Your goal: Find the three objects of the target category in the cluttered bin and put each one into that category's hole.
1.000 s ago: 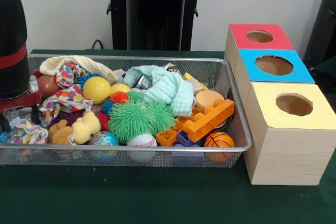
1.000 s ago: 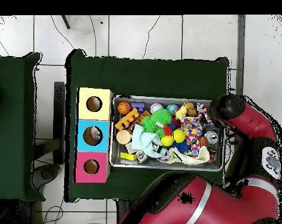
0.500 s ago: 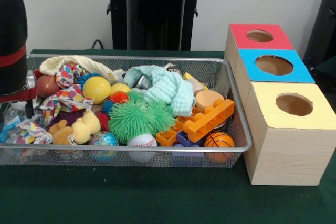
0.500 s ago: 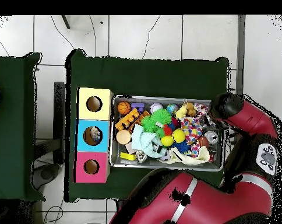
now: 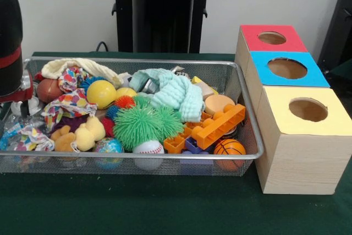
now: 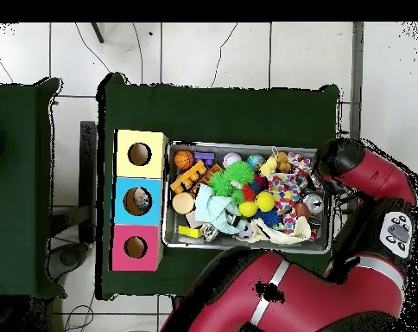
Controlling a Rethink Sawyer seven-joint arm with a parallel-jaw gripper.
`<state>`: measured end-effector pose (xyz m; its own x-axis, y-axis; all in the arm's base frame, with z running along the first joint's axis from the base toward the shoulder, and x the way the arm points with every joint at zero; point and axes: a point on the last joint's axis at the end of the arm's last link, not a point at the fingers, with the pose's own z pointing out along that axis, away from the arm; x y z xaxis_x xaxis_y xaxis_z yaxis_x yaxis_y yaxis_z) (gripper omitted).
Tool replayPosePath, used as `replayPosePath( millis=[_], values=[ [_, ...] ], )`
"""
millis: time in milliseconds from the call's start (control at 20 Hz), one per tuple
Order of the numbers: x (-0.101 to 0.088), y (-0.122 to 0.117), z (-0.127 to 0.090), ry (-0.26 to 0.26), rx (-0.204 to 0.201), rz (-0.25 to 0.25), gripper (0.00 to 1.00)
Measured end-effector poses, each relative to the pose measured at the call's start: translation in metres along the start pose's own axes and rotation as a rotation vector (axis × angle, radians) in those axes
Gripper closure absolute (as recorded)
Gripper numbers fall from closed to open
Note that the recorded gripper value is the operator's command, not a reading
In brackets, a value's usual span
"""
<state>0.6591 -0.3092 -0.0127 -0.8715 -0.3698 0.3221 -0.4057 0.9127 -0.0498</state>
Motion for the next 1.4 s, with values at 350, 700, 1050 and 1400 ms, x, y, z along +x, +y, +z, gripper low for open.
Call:
replayPosePath(
  millis=[350, 700, 1050, 1400],
  values=[
    [-0.007, 0.002, 0.011, 0.004, -0.001, -0.013, 0.00],
    [-0.010, 0.006, 0.023, 0.012, -0.010, -0.019, 0.00],
    [-0.015, 0.004, 0.025, 0.000, -0.009, -0.022, 0.00],
    [-0.024, 0.001, 0.036, -0.025, -0.023, -0.022, 1.00]
  ],
)
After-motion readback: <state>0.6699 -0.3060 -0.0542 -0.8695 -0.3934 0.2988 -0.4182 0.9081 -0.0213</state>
